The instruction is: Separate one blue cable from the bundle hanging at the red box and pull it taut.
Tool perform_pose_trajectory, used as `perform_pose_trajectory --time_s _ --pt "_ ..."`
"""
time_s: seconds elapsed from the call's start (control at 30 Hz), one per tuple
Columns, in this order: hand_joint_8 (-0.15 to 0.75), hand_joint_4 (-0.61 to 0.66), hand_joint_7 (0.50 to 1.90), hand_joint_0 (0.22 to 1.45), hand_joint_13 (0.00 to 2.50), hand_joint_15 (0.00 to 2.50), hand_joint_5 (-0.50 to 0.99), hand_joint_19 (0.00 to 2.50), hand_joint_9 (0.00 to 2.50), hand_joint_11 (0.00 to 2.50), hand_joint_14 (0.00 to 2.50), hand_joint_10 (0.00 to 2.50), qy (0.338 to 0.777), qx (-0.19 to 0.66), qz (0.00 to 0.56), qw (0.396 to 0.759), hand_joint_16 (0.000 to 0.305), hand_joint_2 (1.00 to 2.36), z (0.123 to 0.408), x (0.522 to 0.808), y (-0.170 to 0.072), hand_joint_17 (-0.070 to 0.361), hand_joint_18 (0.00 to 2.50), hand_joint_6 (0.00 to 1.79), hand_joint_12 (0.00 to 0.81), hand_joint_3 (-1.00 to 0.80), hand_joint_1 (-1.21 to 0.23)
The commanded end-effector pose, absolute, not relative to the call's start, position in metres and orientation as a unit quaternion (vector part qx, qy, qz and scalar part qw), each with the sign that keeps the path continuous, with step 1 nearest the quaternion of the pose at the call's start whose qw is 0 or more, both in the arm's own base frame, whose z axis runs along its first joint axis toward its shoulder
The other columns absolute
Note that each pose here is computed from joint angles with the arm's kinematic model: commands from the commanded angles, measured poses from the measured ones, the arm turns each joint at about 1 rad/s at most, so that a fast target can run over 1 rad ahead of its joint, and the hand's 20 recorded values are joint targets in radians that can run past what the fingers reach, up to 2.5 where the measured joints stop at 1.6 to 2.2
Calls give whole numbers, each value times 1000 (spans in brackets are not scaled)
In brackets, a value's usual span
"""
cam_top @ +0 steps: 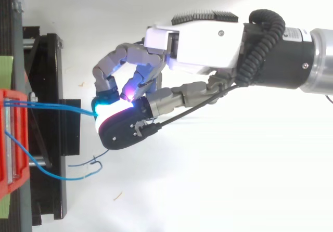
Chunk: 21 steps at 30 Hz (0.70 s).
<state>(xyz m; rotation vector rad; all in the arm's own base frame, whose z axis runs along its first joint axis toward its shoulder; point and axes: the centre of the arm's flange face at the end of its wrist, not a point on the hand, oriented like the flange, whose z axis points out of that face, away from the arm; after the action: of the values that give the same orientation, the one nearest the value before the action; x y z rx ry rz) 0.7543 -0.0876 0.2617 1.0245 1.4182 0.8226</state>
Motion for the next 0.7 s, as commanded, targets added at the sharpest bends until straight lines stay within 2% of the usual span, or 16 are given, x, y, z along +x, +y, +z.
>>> perform_pose_trajectory --time_s 0.0,0.1,0.3,0.33,0.37,0.43,0.6,0.67 --pt "379 144 1187 596 1055 649 -157 607 1031 929 19 19 603 436 350 568 56 1012 262 754 -88 127 1125 888 406 -258 -560" --pt "398 134 1194 597 1068 647 -161 584 1023 938 18 18 603 436 350 568 60 1012 262 754 -88 136 1161 900 430 -139 -713" --pt "363 38 1239 638 1026 645 -182 588 961 972 21 21 604 437 349 568 55 1017 260 754 -88 124 1093 920 413 -126 -831" --pt "360 28 1235 652 1020 643 -186 588 955 977 22 21 604 437 349 568 54 1017 261 754 -88 122 1081 922 406 -154 -844" --pt "349 31 1292 689 1010 639 -191 578 943 985 22 22 604 437 349 568 52 1016 260 754 -88 118 1066 923 392 -228 -873" --pt "345 24 1235 705 1009 641 -192 570 939 981 21 22 604 436 350 567 52 1014 261 754 -87 117 1068 929 393 -269 -881" --pt "338 37 1190 758 1004 626 -192 536 931 978 21 21 604 437 349 568 52 1002 260 754 -89 116 1063 931 391 -474 -891" --pt "339 48 1197 764 1003 621 -188 524 933 976 22 22 604 438 348 567 51 1000 260 753 -89 115 1063 931 388 -500 -892"
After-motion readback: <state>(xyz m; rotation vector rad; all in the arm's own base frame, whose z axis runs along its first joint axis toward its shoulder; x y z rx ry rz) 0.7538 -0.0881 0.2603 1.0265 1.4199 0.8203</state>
